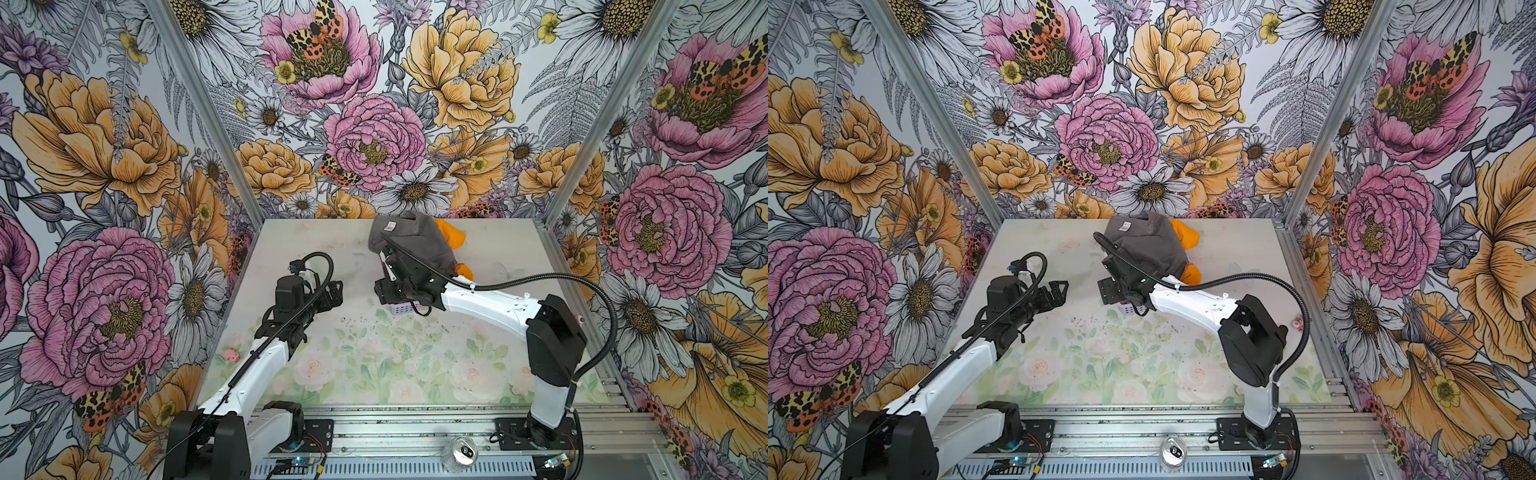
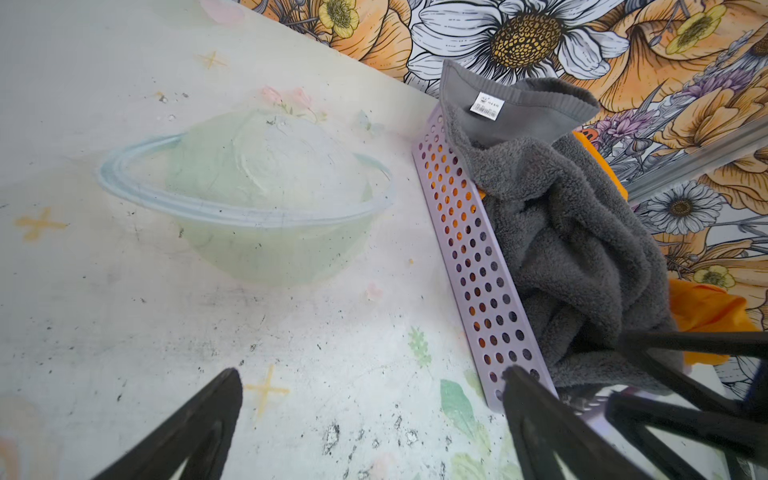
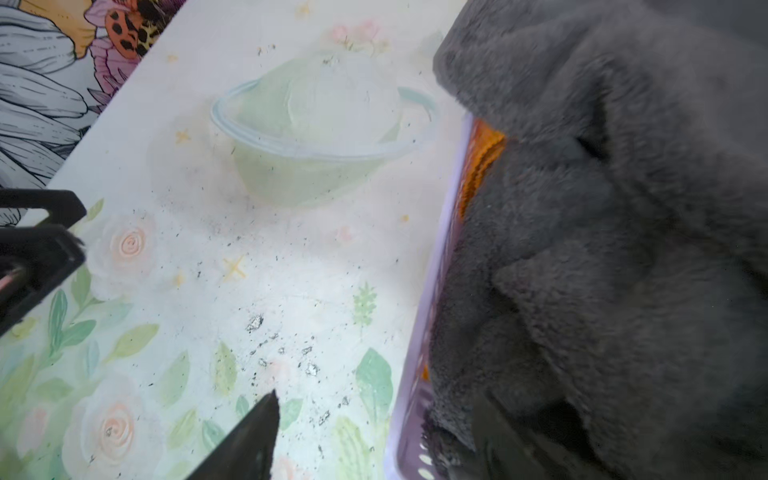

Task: Fold and stack the mixed laundry pile
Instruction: 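Reach the right gripper into the lilac basket and grasp the grey towel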

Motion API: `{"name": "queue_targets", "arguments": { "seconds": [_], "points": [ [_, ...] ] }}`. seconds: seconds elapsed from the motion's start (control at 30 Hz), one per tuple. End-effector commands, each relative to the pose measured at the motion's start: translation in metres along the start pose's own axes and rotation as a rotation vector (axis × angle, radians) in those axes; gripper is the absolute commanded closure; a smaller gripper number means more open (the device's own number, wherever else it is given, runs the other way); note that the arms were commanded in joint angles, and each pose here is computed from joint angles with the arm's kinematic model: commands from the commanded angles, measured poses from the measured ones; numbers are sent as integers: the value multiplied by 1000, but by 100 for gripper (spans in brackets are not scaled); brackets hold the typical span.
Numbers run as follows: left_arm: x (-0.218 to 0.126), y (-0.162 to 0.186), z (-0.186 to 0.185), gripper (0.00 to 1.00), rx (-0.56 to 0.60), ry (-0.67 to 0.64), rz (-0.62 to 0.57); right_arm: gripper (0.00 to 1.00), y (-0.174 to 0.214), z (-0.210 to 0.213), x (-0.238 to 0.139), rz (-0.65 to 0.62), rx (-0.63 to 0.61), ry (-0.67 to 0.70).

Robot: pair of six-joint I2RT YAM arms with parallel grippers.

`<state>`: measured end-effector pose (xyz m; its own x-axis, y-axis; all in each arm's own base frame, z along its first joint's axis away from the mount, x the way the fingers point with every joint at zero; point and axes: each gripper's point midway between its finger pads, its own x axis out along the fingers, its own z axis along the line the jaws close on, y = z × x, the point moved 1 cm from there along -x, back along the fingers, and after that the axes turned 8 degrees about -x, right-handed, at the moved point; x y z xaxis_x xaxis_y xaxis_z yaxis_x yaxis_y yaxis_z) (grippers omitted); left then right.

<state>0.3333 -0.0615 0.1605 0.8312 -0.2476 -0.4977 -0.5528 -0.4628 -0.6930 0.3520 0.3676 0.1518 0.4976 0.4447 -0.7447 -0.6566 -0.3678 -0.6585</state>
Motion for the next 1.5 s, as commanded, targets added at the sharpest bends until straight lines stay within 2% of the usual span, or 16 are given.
{"name": "queue_targets", "arguments": {
  "seconds": [0.0, 0.33, 0.47, 0.8, 0.97, 1.1, 1.23, 1.47],
  "points": [
    [-3, -2, -8, 1, -14, 36, 8, 34, 2, 5, 6, 55, 34, -9],
    [0, 0, -6, 1, -28, 37, 14, 55, 18, 5, 36, 130, 37, 25],
    [1, 1, -5, 1, -28, 35, 17, 63, 21, 5, 41, 136, 37, 40],
    [1, 3, -5, 1, -29, 32, 22, 76, 31, -5, 49, 169, 45, 96],
    [2, 4, -5, 1, -31, 33, 25, 88, 36, -11, 50, 181, 51, 125],
    [2, 4, -5, 1, -29, 30, 27, 100, 35, -26, 43, 173, 64, 179],
    [2, 4, -6, 1, -27, 31, 29, 100, 40, -48, 32, 182, 80, 231],
    [4, 6, -7, 1, -26, 35, 38, 100, 55, -128, 9, 216, 131, 340]
  ]
}}
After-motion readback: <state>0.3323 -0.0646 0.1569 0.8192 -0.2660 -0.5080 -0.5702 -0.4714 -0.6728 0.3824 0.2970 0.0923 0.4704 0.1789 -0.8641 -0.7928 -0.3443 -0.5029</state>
